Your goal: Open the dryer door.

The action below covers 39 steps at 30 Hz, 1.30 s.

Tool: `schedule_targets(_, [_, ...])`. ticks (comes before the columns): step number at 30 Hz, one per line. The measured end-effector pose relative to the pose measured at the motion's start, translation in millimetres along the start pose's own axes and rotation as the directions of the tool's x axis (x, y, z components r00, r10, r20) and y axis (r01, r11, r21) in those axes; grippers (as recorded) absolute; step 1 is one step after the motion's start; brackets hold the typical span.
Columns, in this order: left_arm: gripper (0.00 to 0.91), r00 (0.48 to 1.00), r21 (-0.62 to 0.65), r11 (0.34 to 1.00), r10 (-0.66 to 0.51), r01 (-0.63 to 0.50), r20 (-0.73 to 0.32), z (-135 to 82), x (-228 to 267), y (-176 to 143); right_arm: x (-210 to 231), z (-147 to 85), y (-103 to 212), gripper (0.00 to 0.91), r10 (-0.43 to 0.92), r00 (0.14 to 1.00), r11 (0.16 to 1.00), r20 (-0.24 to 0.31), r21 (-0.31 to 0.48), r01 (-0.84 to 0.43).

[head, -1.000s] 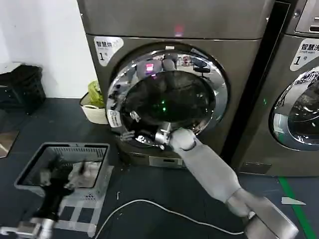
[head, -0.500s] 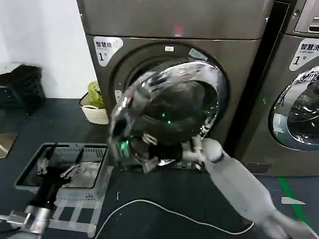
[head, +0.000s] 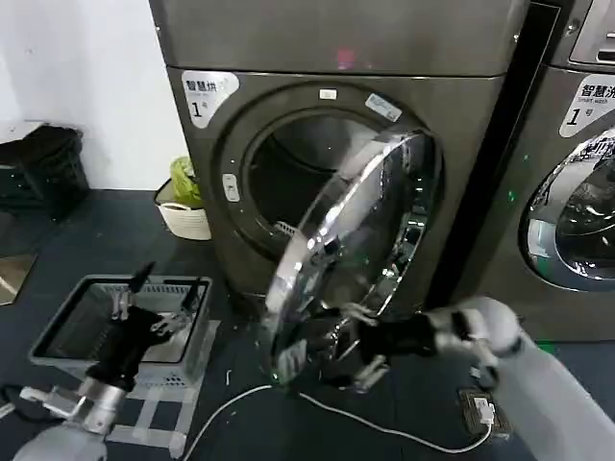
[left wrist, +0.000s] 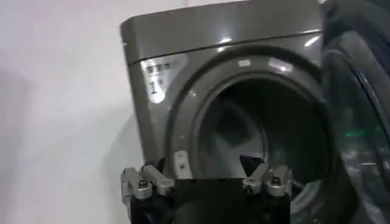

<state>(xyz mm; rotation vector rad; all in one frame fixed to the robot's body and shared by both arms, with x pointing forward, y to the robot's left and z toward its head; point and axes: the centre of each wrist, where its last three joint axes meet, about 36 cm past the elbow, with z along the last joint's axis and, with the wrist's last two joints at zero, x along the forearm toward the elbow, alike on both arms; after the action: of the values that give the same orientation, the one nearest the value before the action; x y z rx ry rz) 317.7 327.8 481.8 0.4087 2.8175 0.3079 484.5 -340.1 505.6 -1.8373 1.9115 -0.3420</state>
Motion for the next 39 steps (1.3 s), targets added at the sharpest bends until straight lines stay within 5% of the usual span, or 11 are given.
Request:
schedule_targets(6, [0.907,0.992,-0.002,0.992,0.128,-0.128,0.021,0.9,-20.4,-23.6,67.8,-31.1,43.4,0.907,0.337,0.94,0.938,-0.052,0.104,-0.33])
schedule_targets(10, [0.907,0.975,0.021,0.975,0.221,-0.222,0.039,5.2,-33.4,-45.7,110.6,-60.4,79.9,0.907,0.617,0.78,0.773,-0.109,0.27,-0.574])
schedule_targets(14, [0.907,0.954,0.051,0.954,0.293,-0.297,0.063,9.1,-44.7,-60.8,143.3,-85.8,125.8,0.907,0.853,0.475,0.52,-0.215,0.413,-0.747])
schedule_targets(18, [0.907,0.937,0.07,0.936,0.34,-0.346,0.085,12.3,-55.7,-71.7,161.9,-117.1,162.9,0.907,0.971,0.054,0.174,-0.232,0.538,-0.824])
schedule_targets(21, [0.907,0.922,0.074,0.922,0.371,-0.38,0.108,14.1,-66.6,-81.0,173.2,-138.5,182.9,0.907,0.953,-0.229,-0.066,-0.197,0.604,-0.794])
schedule_targets(25, [0.907,0.903,0.079,0.905,0.406,-0.419,0.14,15.3,-80.4,-93.2,193.0,-158.4,221.8,0.907,0.829,-0.539,-0.284,-0.149,0.718,-0.635])
schedule_targets(29, [0.907,0.889,0.089,0.891,0.43,-0.446,0.157,18.4,-93.2,-101.4,210.8,-173.4,261.9,0.907,0.722,-0.688,-0.403,-0.076,0.761,-0.508])
schedule_targets(39, [0.907,0.85,0.119,0.849,0.488,-0.515,0.197,25.7,-126.4,-133.3,250.4,-215.8,339.4,0.907,0.477,-0.87,-0.533,0.119,0.827,-0.179])
